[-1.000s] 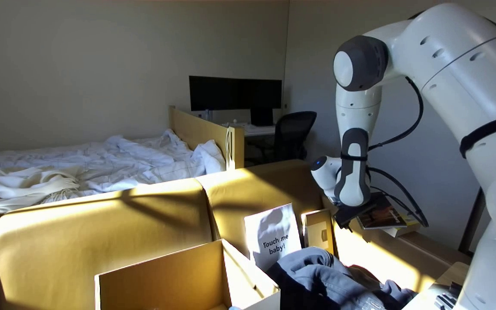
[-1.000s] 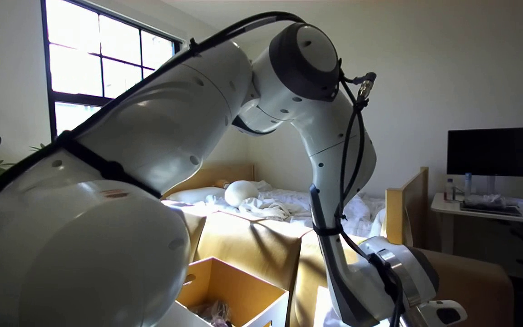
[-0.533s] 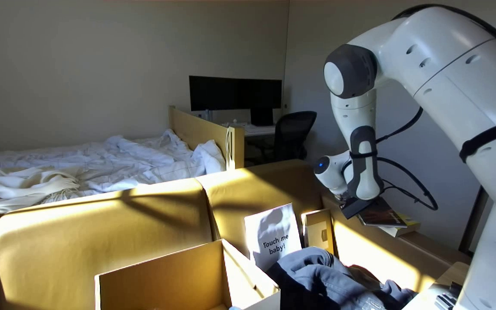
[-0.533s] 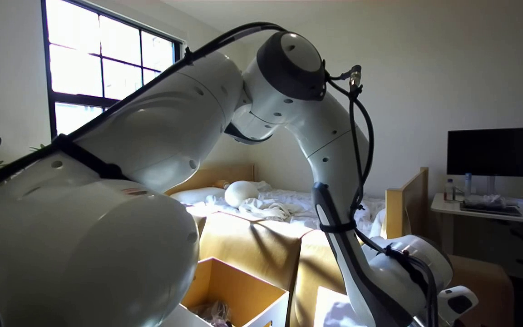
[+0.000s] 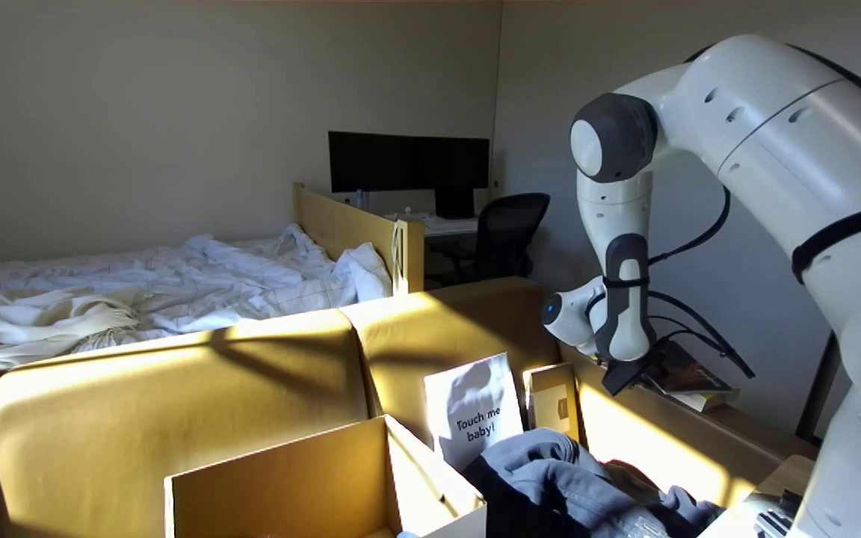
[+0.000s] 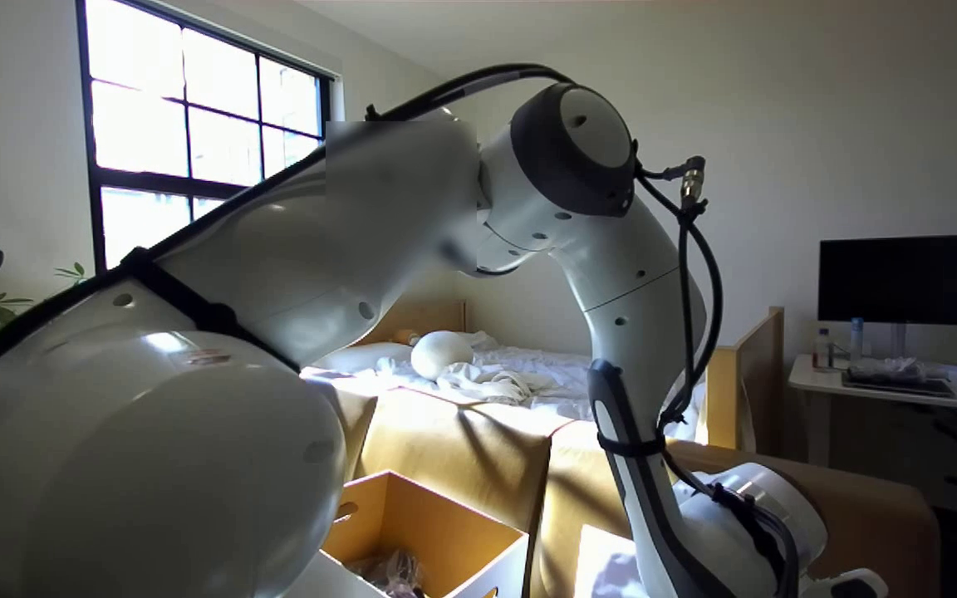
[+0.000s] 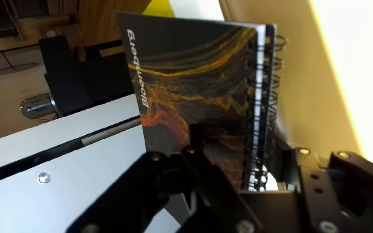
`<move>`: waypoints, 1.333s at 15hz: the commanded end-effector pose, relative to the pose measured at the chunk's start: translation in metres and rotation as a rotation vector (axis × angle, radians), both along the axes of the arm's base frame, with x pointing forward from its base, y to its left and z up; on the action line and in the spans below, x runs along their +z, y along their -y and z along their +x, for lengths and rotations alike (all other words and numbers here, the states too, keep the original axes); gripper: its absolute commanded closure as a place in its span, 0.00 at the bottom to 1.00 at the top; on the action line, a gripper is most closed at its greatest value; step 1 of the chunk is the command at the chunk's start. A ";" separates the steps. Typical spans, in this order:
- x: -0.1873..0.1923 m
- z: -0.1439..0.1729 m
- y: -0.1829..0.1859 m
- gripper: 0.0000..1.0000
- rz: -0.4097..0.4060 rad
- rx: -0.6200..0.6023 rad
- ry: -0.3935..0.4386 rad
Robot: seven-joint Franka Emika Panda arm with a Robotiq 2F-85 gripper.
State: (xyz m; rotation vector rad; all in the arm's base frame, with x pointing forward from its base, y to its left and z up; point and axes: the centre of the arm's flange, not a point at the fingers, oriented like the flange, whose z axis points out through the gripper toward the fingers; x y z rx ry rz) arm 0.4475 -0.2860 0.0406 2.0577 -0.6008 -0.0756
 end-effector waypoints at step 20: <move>0.170 -0.011 -0.154 0.96 0.652 0.235 -0.393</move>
